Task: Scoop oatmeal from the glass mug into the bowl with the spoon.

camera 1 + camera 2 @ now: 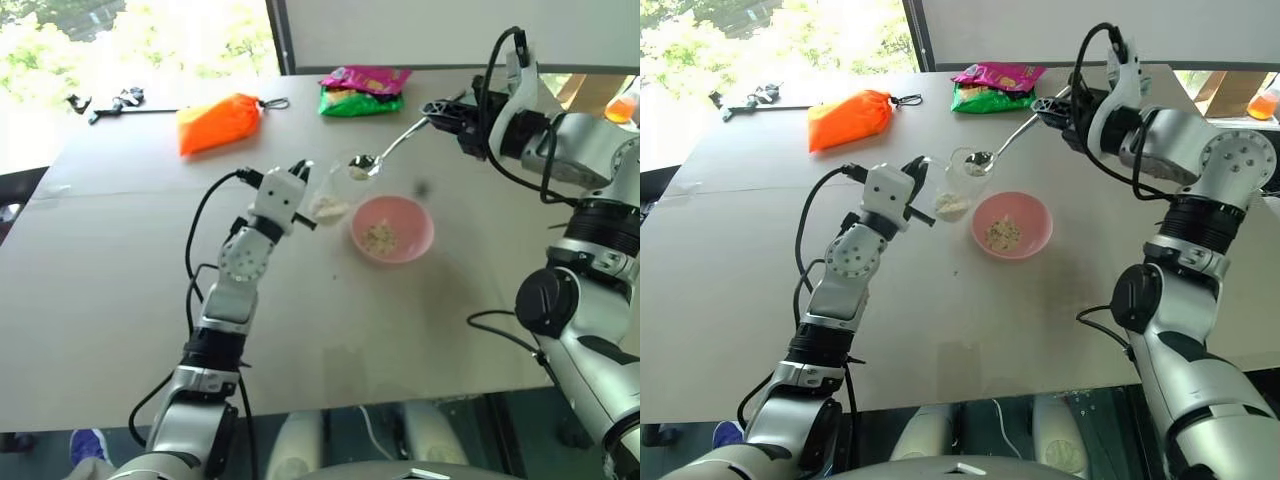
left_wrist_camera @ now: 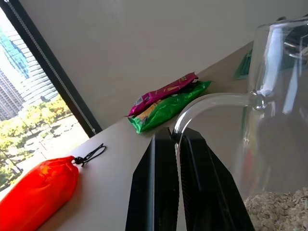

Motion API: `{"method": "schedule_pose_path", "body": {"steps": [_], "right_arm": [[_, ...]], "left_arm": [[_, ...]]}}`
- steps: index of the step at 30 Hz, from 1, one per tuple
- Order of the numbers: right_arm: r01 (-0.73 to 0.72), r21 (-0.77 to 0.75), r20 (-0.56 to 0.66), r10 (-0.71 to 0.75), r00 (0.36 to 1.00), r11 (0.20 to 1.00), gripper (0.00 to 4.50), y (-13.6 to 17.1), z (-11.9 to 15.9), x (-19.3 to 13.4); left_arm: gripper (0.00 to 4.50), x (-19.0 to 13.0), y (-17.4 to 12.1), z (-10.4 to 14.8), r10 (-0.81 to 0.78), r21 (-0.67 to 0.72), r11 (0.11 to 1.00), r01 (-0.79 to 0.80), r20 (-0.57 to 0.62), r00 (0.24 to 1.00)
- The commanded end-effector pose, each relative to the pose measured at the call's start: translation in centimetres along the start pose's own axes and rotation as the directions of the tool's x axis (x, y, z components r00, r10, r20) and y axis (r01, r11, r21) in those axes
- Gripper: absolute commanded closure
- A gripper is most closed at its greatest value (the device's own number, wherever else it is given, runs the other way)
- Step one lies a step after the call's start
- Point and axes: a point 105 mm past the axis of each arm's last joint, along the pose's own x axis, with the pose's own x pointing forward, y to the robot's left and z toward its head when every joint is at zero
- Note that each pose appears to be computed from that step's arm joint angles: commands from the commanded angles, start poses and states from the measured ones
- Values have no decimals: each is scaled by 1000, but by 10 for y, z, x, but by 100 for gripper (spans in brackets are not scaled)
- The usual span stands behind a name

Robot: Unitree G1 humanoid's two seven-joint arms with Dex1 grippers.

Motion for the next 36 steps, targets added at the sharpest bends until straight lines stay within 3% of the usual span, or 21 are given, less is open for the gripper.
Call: {"method": "schedule_pose_path", "body": {"steps": [1,9,16,26,27,29,34,36], "right_arm": [[-58,-30,57,59,997,998,450,18,18,-12],[-44,-67,64,49,997,997,450,12,21,-35],[-29,-118,50,35,998,993,450,5,7,-43],[37,-471,22,-30,999,881,450,-1,-38,-38],[38,-558,26,-29,999,829,450,0,-44,-38],[14,-763,15,-5,1000,646,450,10,-56,-39],[-70,-937,-45,81,996,342,450,24,-72,-45],[-78,-939,-41,117,992,334,450,27,-72,-47]], "left_arm": [[441,1,7,12,6,43,999,-8,59,998],[441,1,12,8,8,57,998,-10,48,999],[441,2,20,6,24,70,997,-27,43,999],[441,2,30,6,48,79,996,-52,43,998],[441,2,31,6,51,80,995,-54,44,998],[441,2,32,6,54,81,995,-57,45,998],[441,3,34,7,56,80,995,-59,50,997],[441,3,33,7,54,79,995,-58,50,997]]}}
